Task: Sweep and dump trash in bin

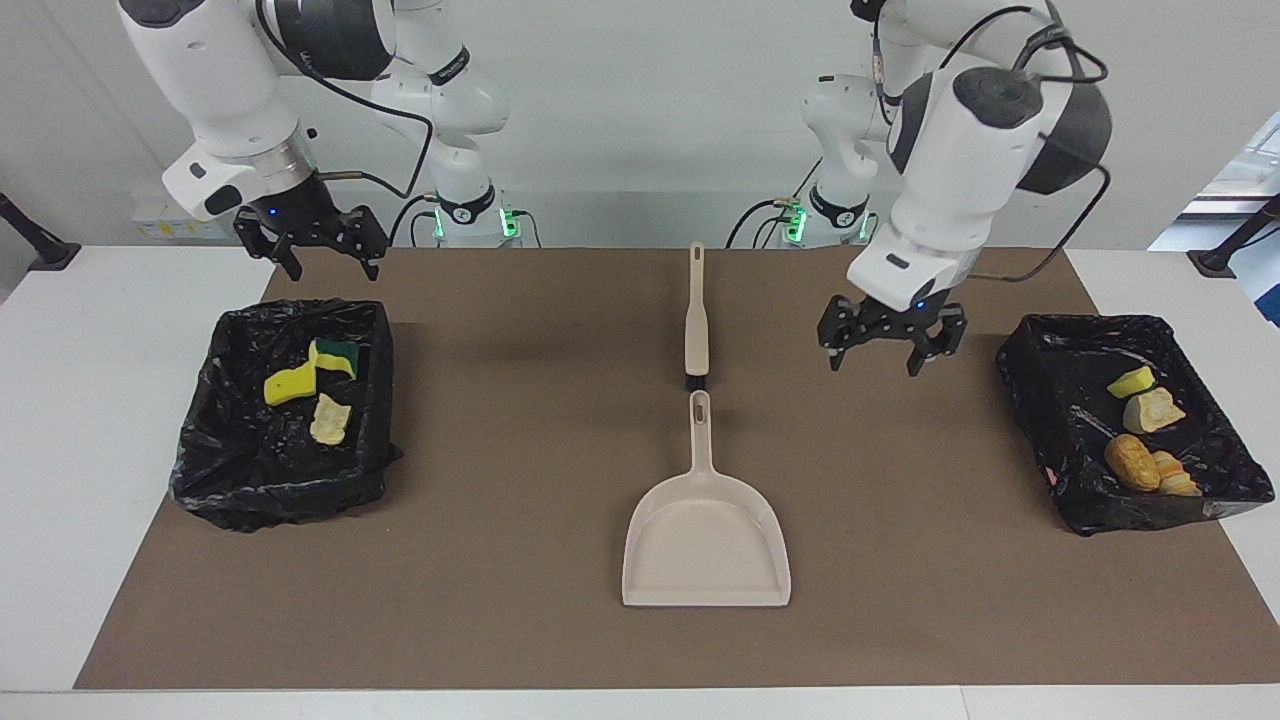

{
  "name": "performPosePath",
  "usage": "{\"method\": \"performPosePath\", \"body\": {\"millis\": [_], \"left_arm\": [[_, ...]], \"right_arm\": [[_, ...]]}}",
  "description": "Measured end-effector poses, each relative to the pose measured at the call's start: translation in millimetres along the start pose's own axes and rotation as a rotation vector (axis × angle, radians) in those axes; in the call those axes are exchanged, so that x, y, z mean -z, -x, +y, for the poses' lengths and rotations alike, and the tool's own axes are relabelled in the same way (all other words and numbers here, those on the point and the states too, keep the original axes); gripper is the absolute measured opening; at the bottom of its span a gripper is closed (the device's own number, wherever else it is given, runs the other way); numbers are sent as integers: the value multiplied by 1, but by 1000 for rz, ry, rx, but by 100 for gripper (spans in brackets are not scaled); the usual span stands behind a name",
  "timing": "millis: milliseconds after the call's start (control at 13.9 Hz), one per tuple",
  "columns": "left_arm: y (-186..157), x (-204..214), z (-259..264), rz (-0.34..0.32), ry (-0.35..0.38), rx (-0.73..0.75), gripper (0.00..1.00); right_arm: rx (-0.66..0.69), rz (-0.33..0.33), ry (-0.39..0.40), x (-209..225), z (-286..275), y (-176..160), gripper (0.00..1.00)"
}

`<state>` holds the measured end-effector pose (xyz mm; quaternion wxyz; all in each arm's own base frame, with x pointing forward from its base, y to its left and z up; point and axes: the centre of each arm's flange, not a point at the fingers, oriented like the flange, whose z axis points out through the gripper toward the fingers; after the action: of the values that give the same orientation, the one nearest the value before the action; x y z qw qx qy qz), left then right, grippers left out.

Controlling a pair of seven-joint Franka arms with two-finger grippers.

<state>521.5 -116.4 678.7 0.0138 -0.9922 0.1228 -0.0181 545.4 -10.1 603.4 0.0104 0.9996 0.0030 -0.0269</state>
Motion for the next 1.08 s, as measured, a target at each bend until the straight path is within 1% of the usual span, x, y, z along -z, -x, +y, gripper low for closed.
{"method": "performPosePath", "body": {"millis": [216,359,647,1078], "left_arm": [[6,1,-3,-20,2,6,100],[7,-1,-18,-24,29,37,100],[8,-1,-46,-12,46,88,100],[6,2,-47,7,46,89,100]], "right_arm": [[0,0,0,0,0,0,100],[0,0,0,0,0,0,100],[0,0,0,0,0,0,100],[0,0,0,0,0,0,100]]}}
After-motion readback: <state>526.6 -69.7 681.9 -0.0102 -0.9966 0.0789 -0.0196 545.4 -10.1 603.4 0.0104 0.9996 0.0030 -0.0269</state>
